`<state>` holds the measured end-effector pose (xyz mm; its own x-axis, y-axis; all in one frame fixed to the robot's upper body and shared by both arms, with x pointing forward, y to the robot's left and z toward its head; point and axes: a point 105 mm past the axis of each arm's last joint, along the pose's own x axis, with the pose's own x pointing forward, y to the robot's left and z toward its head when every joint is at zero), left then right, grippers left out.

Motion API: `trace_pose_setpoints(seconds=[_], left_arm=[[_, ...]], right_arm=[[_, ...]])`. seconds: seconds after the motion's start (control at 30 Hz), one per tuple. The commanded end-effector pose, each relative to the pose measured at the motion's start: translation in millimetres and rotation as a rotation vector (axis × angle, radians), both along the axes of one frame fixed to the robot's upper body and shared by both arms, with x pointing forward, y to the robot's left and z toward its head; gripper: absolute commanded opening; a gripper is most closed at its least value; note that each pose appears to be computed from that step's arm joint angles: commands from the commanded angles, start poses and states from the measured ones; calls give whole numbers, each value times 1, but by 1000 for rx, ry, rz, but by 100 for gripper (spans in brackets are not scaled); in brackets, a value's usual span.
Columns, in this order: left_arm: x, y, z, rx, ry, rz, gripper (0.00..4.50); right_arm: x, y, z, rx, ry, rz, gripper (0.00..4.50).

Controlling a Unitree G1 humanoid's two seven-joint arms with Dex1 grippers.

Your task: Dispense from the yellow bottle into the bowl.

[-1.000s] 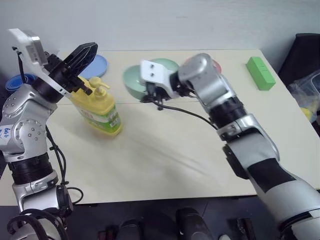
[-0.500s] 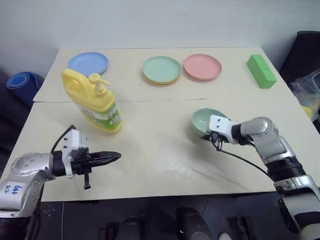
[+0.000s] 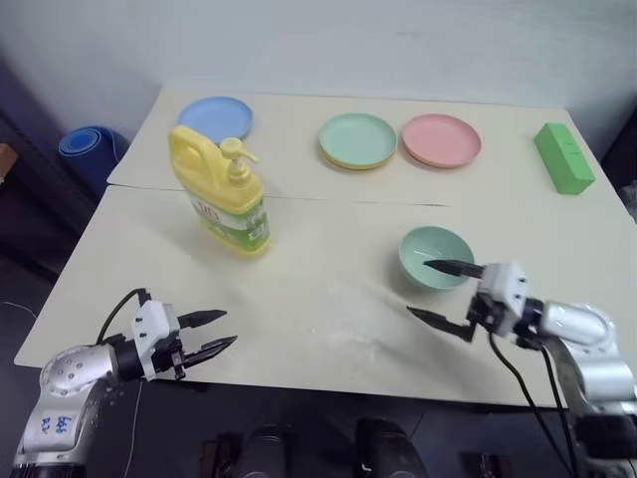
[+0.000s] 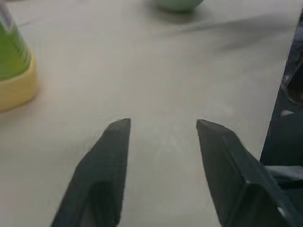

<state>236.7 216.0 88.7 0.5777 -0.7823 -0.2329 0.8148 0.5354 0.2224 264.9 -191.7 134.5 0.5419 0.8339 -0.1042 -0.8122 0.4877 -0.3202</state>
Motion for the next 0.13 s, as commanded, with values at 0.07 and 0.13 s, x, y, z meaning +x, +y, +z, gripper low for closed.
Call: trace_pose_setpoints(seconds=[0.07, 0.13], left_arm=[[-19, 13, -23, 147, 5, 29, 237], [-21, 16, -25, 151, -9, 51, 237]], right_arm=[[-44, -16, -12, -37, 50, -6, 447], [-56, -25, -24, -60, 79, -51, 447]])
